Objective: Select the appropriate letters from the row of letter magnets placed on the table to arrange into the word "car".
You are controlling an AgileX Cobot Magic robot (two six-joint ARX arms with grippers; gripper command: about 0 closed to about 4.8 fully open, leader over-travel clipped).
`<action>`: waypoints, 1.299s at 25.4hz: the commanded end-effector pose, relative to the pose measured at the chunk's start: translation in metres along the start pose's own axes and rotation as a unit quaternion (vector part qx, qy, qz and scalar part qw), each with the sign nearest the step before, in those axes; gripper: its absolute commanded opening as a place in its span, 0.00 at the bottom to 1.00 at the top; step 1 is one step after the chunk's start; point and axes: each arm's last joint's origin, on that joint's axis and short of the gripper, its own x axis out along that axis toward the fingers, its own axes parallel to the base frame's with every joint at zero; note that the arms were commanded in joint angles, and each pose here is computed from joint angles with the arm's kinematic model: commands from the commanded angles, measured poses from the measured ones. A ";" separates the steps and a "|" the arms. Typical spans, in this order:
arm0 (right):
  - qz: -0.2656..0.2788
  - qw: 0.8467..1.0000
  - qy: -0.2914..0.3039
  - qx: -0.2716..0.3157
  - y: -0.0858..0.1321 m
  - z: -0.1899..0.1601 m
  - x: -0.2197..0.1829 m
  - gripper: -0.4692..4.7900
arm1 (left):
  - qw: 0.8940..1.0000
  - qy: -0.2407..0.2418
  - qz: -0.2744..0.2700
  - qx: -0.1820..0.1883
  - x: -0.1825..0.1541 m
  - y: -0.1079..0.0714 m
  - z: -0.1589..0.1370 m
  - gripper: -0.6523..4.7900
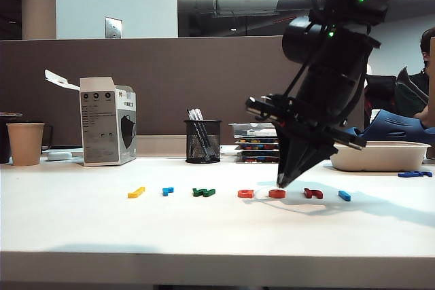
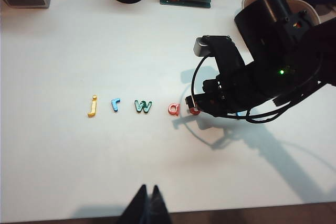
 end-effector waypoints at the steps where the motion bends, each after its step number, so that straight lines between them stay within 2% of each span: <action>1: 0.000 1.000 -0.007 -0.001 0.001 0.002 0.001 0.08 | 1.000 -0.004 -0.001 -0.003 -0.001 0.000 0.001 0.11; 22: -0.006 1.000 0.012 0.005 -0.003 0.000 0.015 0.08 | 1.000 -0.005 -0.001 -0.004 -0.001 0.000 0.001 0.11; 33: -0.005 0.997 0.074 0.009 -0.005 -0.012 0.014 0.08 | 1.000 -0.005 -0.001 -0.003 -0.001 0.000 0.001 0.11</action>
